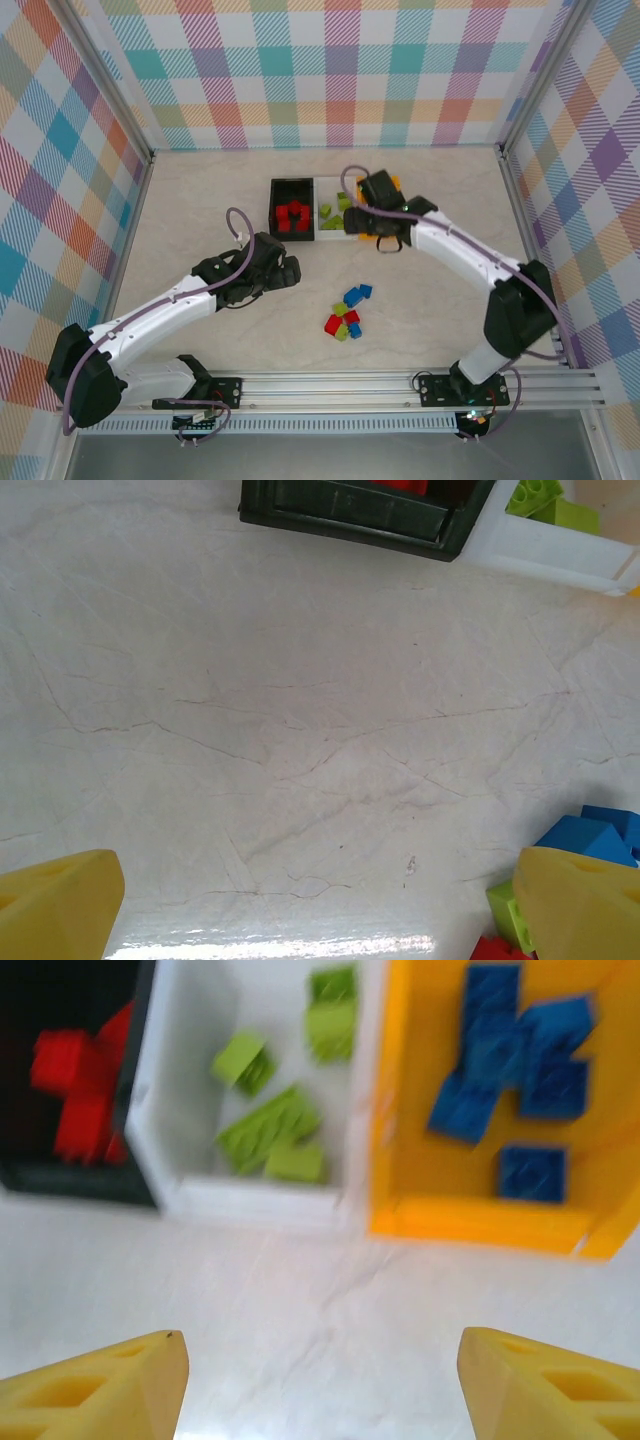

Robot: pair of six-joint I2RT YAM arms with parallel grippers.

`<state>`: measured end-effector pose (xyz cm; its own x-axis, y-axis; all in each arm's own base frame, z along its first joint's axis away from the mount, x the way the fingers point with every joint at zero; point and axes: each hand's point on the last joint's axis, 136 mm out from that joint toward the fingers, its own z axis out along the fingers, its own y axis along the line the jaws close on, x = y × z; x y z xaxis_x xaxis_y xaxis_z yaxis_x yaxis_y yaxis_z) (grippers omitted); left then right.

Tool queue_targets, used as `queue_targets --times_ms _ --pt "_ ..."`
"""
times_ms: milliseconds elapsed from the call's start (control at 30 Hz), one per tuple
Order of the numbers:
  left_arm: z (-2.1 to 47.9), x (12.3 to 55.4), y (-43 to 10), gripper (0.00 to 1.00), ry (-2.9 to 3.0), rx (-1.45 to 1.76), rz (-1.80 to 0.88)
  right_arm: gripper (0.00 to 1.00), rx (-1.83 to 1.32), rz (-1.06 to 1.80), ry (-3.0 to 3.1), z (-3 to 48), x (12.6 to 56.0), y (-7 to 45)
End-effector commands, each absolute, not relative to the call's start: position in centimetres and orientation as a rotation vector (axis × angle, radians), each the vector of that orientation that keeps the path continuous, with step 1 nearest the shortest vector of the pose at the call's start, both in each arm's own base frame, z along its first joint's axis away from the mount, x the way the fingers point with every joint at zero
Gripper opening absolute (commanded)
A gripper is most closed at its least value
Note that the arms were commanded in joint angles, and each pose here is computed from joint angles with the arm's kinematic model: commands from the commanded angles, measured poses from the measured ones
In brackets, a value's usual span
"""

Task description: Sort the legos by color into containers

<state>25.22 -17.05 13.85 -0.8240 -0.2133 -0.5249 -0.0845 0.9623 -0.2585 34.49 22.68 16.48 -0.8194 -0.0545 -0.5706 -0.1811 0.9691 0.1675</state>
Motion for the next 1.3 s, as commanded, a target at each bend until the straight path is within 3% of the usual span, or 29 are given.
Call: queue_targets --times_ms 0,200,367,600,800,1067,1267 --pt "14.7 25.4 -16.9 1.00 2.525 -0.194 -0.297 0.72 -0.192 0.265 2.659 12.2 30.1 22.4" --pt "14.2 25.3 -16.6 1.00 2.535 -0.193 -0.276 0.74 -0.061 0.408 2.829 8.0 23.6 22.9" --pt "14.0 25.3 -16.6 1.00 2.536 -0.192 -0.274 0.72 0.011 0.362 2.811 7.4 23.3 21.8" --pt "13.9 25.0 -15.8 1.00 2.532 -0.203 -0.250 0.50 -0.006 0.254 2.859 6.4 22.2 20.3" --pt "14.0 25.1 -15.2 1.00 2.516 -0.227 -0.240 0.41 -0.086 0.205 2.972 3.9 19.5 20.9" --pt "14.6 25.0 -14.7 1.00 2.507 -0.236 -0.241 0.39 -0.151 0.149 2.859 3.6 23.6 23.0" --pt "14.8 24.7 -13.9 1.00 2.497 -0.250 -0.231 0.43 -0.183 0.176 2.764 4.9 28.0 25.4"
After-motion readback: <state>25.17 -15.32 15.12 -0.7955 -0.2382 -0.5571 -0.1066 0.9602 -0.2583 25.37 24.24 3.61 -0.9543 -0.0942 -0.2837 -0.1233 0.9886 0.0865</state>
